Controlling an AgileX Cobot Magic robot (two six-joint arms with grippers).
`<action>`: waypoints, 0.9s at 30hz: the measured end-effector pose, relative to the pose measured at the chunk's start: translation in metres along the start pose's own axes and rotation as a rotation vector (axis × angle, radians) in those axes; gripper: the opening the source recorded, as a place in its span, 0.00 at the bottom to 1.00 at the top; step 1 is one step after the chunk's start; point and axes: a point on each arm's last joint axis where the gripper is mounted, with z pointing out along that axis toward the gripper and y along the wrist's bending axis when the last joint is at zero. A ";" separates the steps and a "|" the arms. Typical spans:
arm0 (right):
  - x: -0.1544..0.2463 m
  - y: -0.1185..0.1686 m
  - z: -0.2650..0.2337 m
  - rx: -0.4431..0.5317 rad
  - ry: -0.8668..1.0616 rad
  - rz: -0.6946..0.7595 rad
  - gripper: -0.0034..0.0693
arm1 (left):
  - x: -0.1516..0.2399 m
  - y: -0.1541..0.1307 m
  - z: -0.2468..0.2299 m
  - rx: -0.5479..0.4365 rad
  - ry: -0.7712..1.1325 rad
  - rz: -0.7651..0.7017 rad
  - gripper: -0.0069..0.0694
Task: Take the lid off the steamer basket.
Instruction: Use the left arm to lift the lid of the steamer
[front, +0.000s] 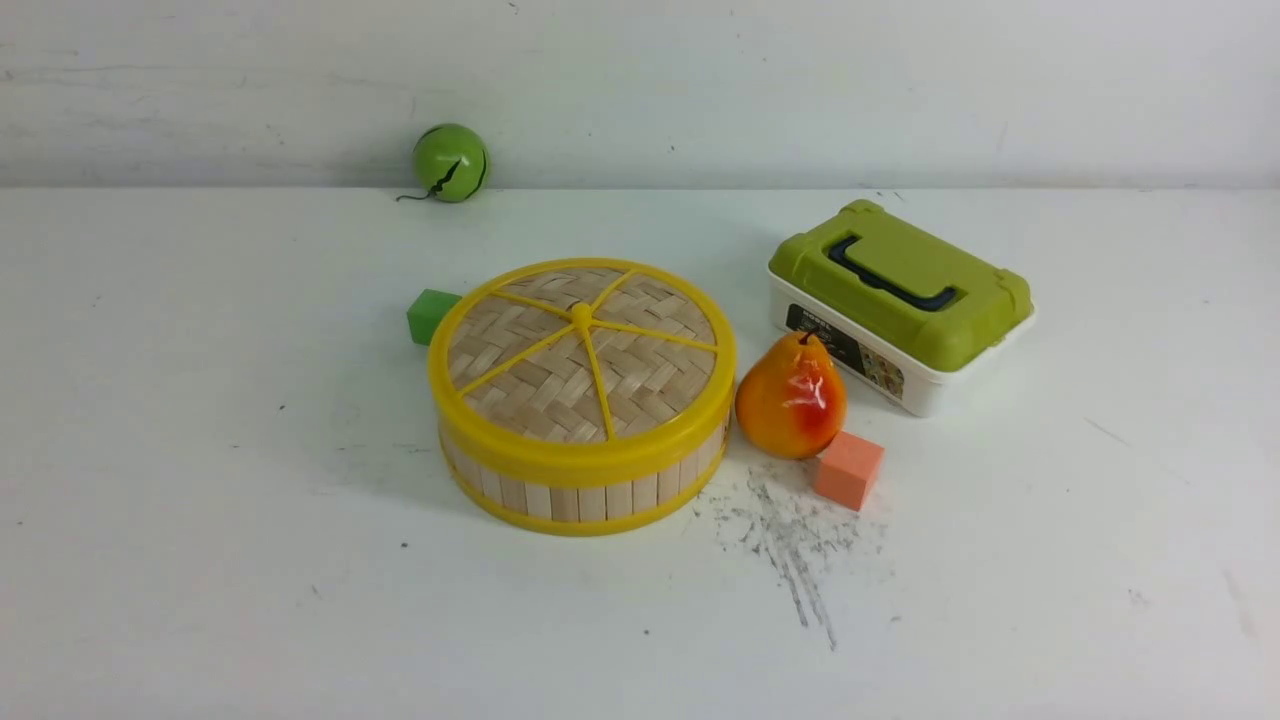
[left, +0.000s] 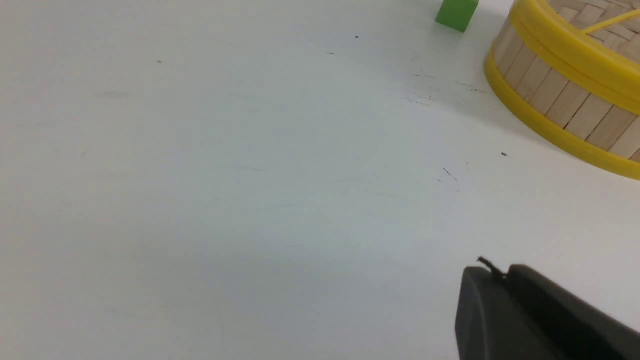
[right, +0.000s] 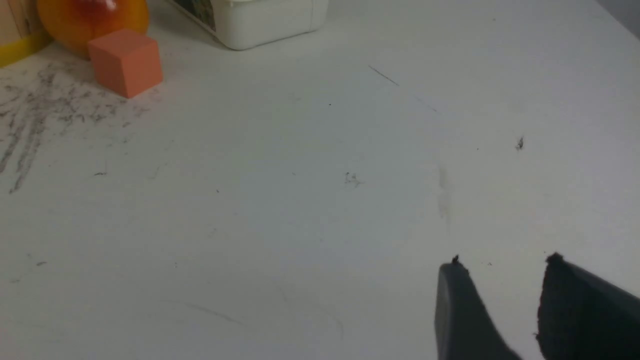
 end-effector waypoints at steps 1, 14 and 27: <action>0.000 0.000 0.000 0.000 0.000 0.000 0.38 | 0.000 0.000 0.000 0.000 0.000 0.000 0.14; 0.000 0.000 0.000 0.000 0.000 0.000 0.38 | 0.000 0.000 0.000 -0.001 -0.001 0.004 0.16; 0.000 0.000 0.000 0.000 0.000 0.000 0.38 | -0.031 -0.006 -0.006 0.066 -0.348 0.027 0.18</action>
